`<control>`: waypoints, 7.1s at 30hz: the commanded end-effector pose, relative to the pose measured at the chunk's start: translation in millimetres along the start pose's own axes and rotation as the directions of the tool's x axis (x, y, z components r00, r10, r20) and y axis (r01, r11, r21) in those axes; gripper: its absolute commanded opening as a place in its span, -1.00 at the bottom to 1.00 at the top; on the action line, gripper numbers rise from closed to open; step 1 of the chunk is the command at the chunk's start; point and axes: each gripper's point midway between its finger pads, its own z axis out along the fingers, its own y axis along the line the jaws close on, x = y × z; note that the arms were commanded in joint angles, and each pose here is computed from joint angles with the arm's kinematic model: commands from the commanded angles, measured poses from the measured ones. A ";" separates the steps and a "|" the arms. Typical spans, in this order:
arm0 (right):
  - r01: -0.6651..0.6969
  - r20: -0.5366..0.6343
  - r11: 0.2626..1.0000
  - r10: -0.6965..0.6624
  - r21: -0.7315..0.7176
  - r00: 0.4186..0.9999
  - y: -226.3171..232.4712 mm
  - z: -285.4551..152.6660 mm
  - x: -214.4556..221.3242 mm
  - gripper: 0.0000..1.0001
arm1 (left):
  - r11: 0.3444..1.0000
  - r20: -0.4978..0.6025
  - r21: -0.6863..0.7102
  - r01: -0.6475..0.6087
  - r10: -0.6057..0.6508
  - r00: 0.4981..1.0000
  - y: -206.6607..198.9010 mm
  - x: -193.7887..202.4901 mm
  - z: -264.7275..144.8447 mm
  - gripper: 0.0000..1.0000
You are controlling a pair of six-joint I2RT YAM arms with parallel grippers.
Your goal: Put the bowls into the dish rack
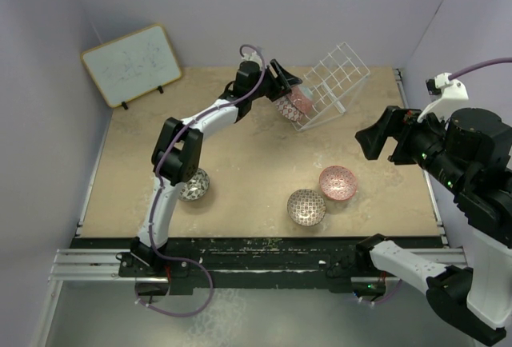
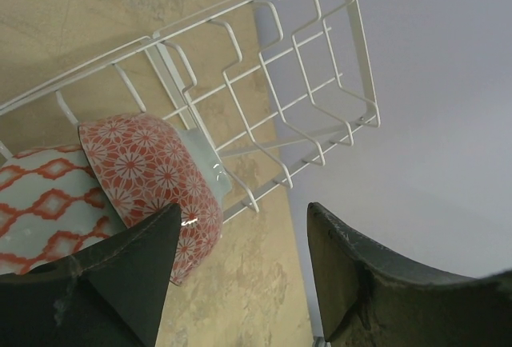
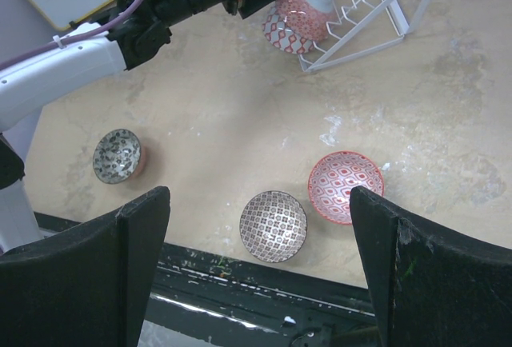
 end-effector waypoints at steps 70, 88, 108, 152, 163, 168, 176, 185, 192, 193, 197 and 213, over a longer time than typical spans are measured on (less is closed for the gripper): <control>-0.011 0.047 0.995 0.015 -0.098 0.999 17.0 12.4 -1.2 0.90 | 0.817 -0.075 -0.341 -0.466 0.470 0.879 -5.3 1.0 -248.2 0.95; -0.019 0.022 0.990 0.022 -0.139 1.000 23.6 16.1 7.4 0.88 | 0.515 -0.264 -0.732 -0.445 0.388 0.883 105.4 77.4 -340.8 0.43; -0.016 0.013 0.992 0.018 -0.127 1.000 20.7 20.3 12.9 0.90 | 0.425 -0.310 -0.793 -0.436 0.335 0.890 151.9 100.3 -363.6 -0.05; -0.022 0.060 0.994 0.028 -0.103 0.998 13.0 5.2 7.4 0.91 | 0.603 -0.267 -0.638 -0.478 0.410 0.872 92.6 93.1 -322.0 -1.00; -0.017 0.072 0.997 0.022 -0.069 0.997 7.2 -1.0 1.0 0.91 | 0.946 0.075 -0.118 -0.301 0.310 0.948 -81.0 54.8 -244.7 -1.00; -0.018 0.090 0.999 0.022 -0.036 0.996 1.3 -10.9 -6.4 0.90 | 0.966 0.173 0.192 -0.170 0.138 0.975 -149.5 27.7 -216.4 -1.00; -0.016 0.084 1.000 0.016 0.002 0.996 -3.6 -10.6 -10.2 0.91 | 0.815 0.125 0.579 -0.008 -0.079 0.989 -203.8 2.4 -160.3 -1.00; -0.019 0.088 0.999 0.015 0.043 0.996 -10.5 -13.5 -13.2 0.90 | 0.694 0.146 0.720 0.008 -0.162 0.976 -221.1 -21.8 -126.0 -1.00; -0.030 0.086 0.998 0.025 0.055 0.996 -12.7 -13.5 -11.5 0.91 | 0.616 0.123 0.787 0.047 -0.231 0.965 -220.6 -31.2 -105.5 -1.00; -0.030 0.084 0.998 0.025 0.057 0.996 -12.9 -13.3 -11.3 0.90 | 0.619 0.122 0.784 0.051 -0.235 0.964 -215.9 -29.9 -100.8 -1.00; -0.029 0.080 0.998 0.024 0.062 0.996 -13.3 -11.9 -11.8 0.90 | 0.606 0.107 0.791 0.084 -0.272 0.956 -197.2 -24.5 -87.7 -1.00; -0.033 0.086 0.997 0.027 0.071 0.996 -15.9 -18.0 -12.5 0.90 | 0.547 0.080 0.824 0.149 -0.373 0.924 -175.7 -18.9 -56.5 -1.00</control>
